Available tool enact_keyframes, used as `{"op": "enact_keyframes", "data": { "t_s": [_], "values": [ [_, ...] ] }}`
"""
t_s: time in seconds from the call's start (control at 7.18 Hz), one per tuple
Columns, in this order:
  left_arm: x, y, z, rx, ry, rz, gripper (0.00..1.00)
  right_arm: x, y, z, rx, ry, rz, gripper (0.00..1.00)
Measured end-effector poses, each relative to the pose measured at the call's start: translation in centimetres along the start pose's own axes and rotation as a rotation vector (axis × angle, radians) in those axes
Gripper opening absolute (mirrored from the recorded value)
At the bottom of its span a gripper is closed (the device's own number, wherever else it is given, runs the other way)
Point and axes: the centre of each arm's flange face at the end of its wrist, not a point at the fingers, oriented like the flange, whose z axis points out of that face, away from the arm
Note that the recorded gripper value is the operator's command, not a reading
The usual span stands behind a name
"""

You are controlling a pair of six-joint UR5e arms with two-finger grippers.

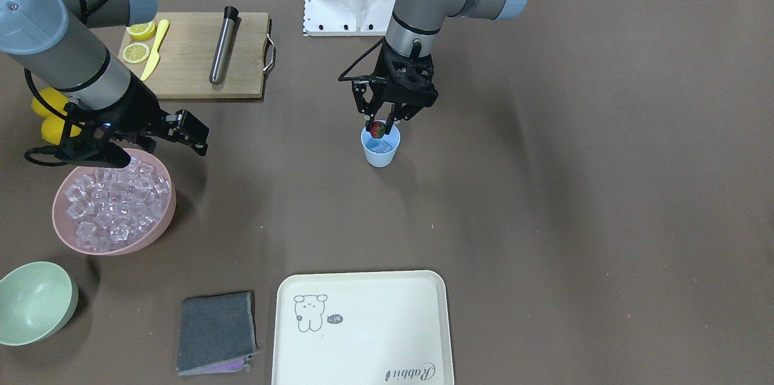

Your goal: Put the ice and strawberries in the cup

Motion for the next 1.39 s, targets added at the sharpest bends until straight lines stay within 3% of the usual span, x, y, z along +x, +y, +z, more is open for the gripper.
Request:
{"op": "enact_keyframes", "data": {
  "t_s": [0.14, 0.56, 0.84, 1.11, 1.39],
  "values": [
    [-0.3, 0.0, 0.6, 0.000, -0.007, 0.001, 0.97, 0.0, 0.0, 0.0, 0.000, 0.001, -0.003, 0.99],
    [-1.3, 0.1, 0.6, 0.018, -0.019, 0.005, 0.98, 0.0, 0.0, 0.0, -0.001, -0.001, -0.006, 0.99],
    [-2.1, -0.7, -2.2, 0.042, 0.004, 0.021, 0.98, 0.6, -0.6, -1.1, -0.001, -0.014, -0.005, 0.99],
    [-7.4, -4.9, -6.4, 0.083, -0.054, 0.130, 0.98, 4.7, -2.5, -3.2, -0.002, -0.028, -0.033, 0.99],
    [-17.2, -11.3, -10.9, 0.111, -0.138, 0.222, 0.98, 14.0, -4.5, -5.2, 0.004, -0.004, -0.102, 0.99]
  ]
}}
